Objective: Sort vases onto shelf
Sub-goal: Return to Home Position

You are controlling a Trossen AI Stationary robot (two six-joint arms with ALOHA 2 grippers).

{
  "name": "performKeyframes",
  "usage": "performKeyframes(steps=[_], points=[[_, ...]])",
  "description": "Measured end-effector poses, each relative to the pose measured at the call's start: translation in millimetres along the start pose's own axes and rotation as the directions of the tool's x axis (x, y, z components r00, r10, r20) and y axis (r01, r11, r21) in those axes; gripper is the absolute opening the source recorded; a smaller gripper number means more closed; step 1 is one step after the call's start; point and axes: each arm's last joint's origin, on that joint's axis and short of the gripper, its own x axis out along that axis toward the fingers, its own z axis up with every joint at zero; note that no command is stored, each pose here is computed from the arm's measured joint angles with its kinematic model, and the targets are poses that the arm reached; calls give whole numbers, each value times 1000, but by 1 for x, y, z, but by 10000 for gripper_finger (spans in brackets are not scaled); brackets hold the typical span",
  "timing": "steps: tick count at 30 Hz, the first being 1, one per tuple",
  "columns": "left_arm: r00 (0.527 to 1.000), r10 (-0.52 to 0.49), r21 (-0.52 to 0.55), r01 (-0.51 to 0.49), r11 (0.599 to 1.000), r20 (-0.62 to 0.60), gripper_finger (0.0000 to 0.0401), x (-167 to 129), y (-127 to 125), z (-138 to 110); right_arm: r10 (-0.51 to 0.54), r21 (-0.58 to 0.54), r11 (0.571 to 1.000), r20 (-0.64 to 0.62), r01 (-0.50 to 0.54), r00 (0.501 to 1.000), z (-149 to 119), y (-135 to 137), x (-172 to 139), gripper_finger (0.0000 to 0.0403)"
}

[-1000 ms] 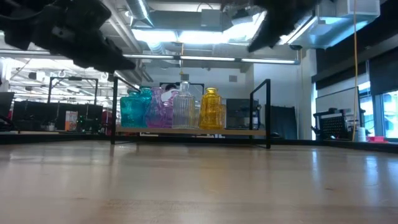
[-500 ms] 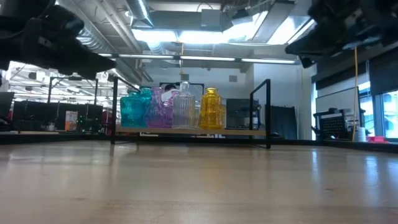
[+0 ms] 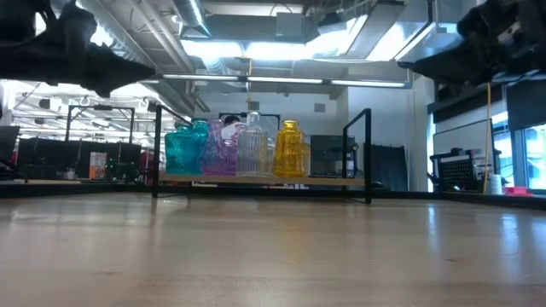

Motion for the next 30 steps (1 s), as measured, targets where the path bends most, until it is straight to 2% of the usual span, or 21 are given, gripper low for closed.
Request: performKeyframes(steps=[2,4,6,7,9,12,16,21,27,30], points=[[1000,12,17,-12,1000,-27,2,-1,2,-3,4,39,999,33,-5,999,-3,0,-6,1],[998,-39,-96,35,995,-50,2,-2,2,-6,17,77,997,58,-22,998,-7,1,-10,1],[987,-141,-234,119,965,-77,2,-3,0,-9,29,129,991,66,-37,997,-12,1,-12,1],[979,-176,-261,146,954,-99,2,-3,-1,-11,29,150,988,59,-37,998,-15,1,-13,1],[981,-162,-251,131,959,-106,2,-3,-1,-12,10,162,987,40,-16,999,-19,0,-14,1],[985,-141,-161,124,979,-100,2,-3,0,-11,-46,154,987,23,42,999,-21,-1,-15,1],[963,-247,-106,236,966,-109,2,-4,-3,-13,-75,141,987,-5,75,997,-24,-2,-15,1],[942,-309,-101,297,950,-130,2,-8,-4,-16,-96,144,985,-24,99,995,-26,-3,-15,1],[944,-324,-94,318,944,-58,2,-11,-3,-9,-161,116,979,-47,166,986,-29,-5,-15,1],[949,-308,-85,301,950,-75,2,-11,-3,-11,-199,82,976,-45,202,979,-29,-6,-16,1]])
